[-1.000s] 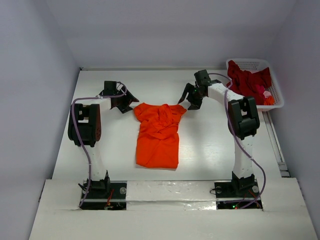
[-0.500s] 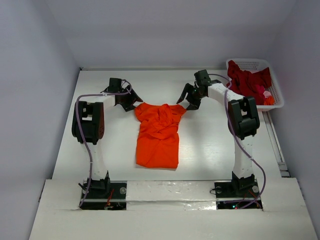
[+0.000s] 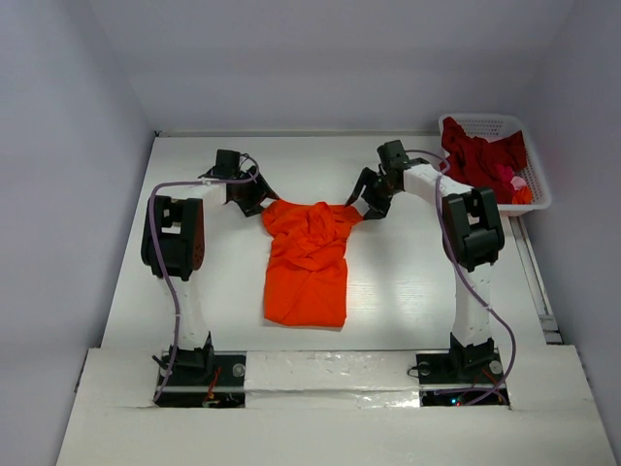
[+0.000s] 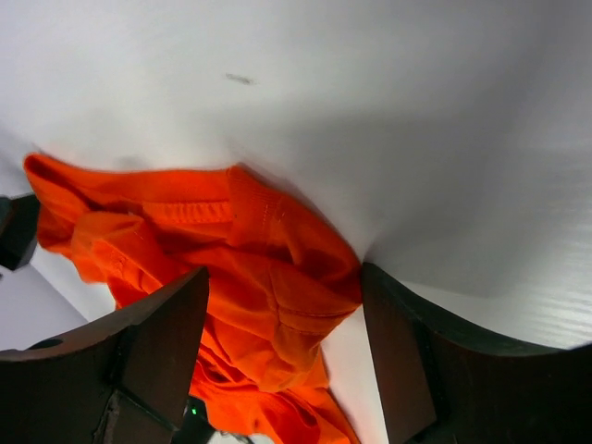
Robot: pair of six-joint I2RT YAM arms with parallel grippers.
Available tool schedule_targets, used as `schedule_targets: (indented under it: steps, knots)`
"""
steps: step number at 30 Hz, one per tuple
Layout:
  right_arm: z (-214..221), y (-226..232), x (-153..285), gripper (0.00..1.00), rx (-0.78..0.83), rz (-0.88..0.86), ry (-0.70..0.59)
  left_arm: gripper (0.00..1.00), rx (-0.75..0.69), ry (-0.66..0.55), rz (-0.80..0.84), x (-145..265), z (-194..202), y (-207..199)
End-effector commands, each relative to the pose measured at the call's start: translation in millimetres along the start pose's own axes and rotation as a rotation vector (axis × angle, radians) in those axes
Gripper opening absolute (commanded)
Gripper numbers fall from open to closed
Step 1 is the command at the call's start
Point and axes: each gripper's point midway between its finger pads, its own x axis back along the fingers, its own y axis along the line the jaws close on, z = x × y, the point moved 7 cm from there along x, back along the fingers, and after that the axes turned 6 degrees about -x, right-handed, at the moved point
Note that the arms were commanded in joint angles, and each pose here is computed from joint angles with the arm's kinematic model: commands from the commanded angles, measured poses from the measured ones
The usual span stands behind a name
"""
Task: Fold and stack the t-shirts
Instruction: Fold the long partially folded tshirt into a neat square
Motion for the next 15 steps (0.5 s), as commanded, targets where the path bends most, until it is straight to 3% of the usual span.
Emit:
schedule_targets:
  steps: [1, 10, 15]
  knots:
    - [4.8, -7.7, 6.0, 0.72, -0.030, 0.039, -0.017, 0.54, 0.004, 0.090, -0.142, -4.8, 20.6, 24.7]
    - [11.5, -16.5, -3.6, 0.71, -0.049, 0.046, 0.024, 0.54, 0.005, 0.093, -0.139, -3.1, 21.0, 23.7]
    - [9.1, -14.5, -4.5, 0.49, -0.039, 0.040, 0.020, 0.53, 0.002, 0.087, -0.140, -1.2, 20.5, 23.1]
